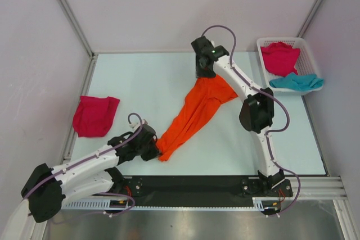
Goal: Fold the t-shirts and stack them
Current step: Rotate the tshirt 45 degrees, then grab the bottom of the folded rectangular tshirt with left arm
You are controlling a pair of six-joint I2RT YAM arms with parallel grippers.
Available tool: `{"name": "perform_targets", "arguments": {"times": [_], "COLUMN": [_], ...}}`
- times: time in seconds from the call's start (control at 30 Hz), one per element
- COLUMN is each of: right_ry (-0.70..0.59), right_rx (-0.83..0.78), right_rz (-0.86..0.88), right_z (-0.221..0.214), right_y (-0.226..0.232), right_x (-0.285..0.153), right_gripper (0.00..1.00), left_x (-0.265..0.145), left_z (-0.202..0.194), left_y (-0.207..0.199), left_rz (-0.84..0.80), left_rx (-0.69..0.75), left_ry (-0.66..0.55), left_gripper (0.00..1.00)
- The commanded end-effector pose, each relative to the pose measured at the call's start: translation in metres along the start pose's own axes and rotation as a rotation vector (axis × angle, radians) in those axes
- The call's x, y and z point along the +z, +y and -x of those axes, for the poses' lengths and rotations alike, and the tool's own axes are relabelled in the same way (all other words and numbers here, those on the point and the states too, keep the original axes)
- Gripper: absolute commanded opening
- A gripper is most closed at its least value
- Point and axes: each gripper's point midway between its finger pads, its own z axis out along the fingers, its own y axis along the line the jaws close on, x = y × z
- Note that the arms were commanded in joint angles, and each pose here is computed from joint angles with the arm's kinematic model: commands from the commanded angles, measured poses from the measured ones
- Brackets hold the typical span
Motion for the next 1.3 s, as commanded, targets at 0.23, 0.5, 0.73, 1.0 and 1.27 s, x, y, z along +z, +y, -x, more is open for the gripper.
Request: {"name": "perform_targets", "arguments": {"times": [0.23,0.5,0.73,1.0,1.27], "right_ry": [0.193,0.216,0.185,0.17,0.164], "right_rx": [-0.086,-0.1,-0.097,-0.098,-0.098], "right_rz": [-0.001,-0.058,-0.077,-0.101,-0.108], "right_z": [-0.132,-0.154,-0.149,-0.15,-0.151], "right_y": [0.022,0.008,0.005,-0.001,-0.001], "right_x": [0.011,0.019,0.01,-0.005,-0.012], "right_gripper": [0.43,0.36,0.0,0.0,0.01], "left_x": [-0.011,-0.013,-0.013,-0.015,-0.018], "left_z": [0.015,0.015,0.013,0.015,0.017], "left_y": [-0.017,-0.011,-0.008,-0.011,-0.012], "left_rz": [-0.031,-0.031,-0.032,-0.038,-0.039], "left_rx": [-0.005,-0.012,-0.018,-0.01,-0.006], "left_ry": [-0.06,-0.072,-0.069,-0.078,-0.087], "left_gripper": [0.0,0.0,0.0,0.0,0.0]}}
